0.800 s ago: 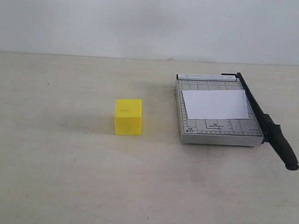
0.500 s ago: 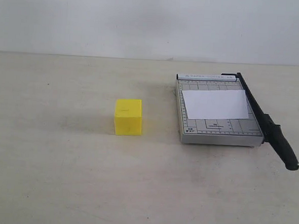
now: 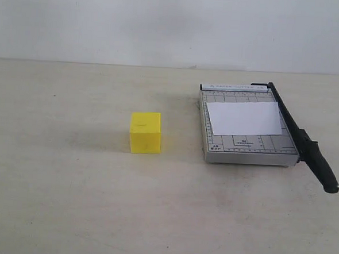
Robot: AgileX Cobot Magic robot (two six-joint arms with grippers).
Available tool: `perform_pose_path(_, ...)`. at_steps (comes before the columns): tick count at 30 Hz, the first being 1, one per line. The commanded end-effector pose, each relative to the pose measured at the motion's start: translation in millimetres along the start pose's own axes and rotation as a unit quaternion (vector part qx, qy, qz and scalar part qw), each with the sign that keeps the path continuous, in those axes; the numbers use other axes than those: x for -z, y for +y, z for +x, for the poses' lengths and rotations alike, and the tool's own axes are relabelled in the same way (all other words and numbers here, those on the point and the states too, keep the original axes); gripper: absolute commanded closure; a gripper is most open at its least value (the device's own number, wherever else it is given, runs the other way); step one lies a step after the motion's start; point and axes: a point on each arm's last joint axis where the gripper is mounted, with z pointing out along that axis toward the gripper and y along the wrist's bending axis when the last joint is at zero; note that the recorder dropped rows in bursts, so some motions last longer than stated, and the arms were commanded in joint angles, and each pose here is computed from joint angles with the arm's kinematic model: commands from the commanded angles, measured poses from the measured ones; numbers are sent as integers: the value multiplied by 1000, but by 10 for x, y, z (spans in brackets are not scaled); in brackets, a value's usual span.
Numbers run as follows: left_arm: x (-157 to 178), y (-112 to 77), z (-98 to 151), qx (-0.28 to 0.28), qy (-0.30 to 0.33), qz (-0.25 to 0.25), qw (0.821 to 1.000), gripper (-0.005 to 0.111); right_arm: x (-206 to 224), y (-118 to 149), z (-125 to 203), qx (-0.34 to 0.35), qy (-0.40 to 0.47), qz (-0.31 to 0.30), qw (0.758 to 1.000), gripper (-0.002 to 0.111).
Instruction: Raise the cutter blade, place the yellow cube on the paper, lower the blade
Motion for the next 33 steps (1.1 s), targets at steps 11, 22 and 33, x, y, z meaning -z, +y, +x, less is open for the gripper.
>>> perform_pose_path(11, 0, -1, 6, 0, -1, 1, 1000, 102, 51, -48, -281, -168, -164, -1, 972, 108)
perform_pose_path(22, 0, -1, 6, 0, -1, 1, 1000, 102, 38, -28, -264, -258, -84, -11, 962, 106)
perform_pose_path(33, 0, -1, 6, 0, -1, 1, 1000, 102, -8, -34, -998, -136, 95, -17, 986, 43)
